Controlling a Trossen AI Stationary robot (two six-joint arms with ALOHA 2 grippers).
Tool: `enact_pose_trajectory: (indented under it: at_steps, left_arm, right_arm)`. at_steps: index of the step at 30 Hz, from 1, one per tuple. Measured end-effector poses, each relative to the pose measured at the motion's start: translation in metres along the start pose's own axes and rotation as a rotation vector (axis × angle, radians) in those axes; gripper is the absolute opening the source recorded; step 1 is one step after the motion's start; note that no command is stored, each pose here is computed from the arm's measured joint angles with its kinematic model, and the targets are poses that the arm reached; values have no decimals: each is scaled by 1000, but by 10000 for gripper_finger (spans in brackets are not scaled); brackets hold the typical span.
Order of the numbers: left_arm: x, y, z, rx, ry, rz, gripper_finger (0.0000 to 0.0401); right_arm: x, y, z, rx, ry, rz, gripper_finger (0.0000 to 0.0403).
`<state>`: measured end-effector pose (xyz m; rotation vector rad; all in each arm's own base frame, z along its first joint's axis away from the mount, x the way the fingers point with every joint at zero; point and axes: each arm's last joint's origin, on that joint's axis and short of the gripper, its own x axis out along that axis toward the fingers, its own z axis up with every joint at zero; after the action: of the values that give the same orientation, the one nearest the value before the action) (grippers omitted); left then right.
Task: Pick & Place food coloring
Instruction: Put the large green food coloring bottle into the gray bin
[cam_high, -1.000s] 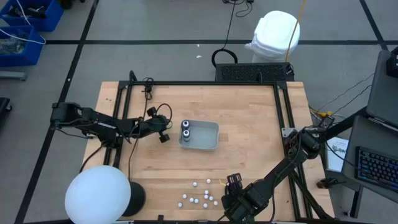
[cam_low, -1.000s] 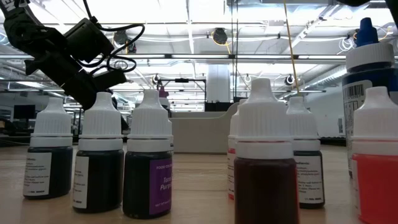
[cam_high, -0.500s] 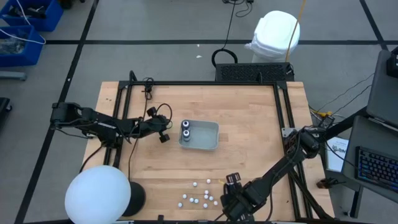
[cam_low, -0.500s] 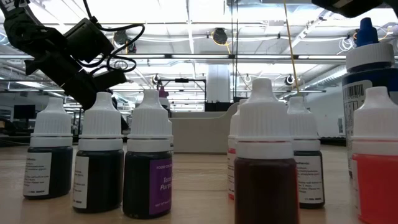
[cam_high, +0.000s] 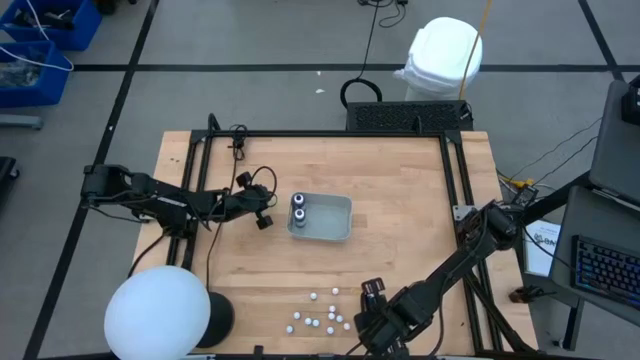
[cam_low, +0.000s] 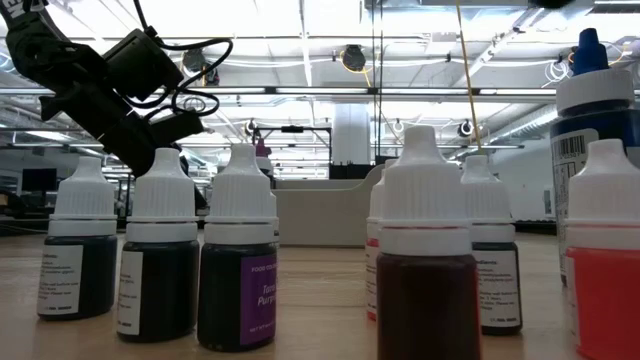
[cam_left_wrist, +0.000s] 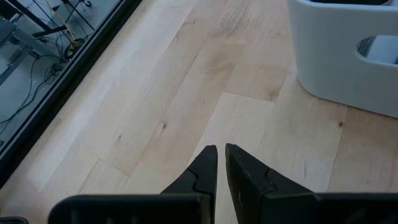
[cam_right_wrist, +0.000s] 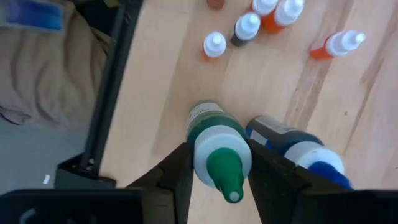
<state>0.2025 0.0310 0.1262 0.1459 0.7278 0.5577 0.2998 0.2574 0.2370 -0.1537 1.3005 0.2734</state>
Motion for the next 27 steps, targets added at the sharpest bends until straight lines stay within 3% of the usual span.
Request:
enact_pose_trajectory:
  at_steps: [13,19,27]
  left_arm:
    - [0,0,0,4,0,0,42]
    - [0,0,0,3,-1,0,42]
    - [0,0,0,3,-1,1,42]
  right_arm:
    - [-52,-18,9,13,-212,71,114]
    - [-85,-63,15,87,-310,48,114]
    - [-111,-163,20,180,-388,-85,113]
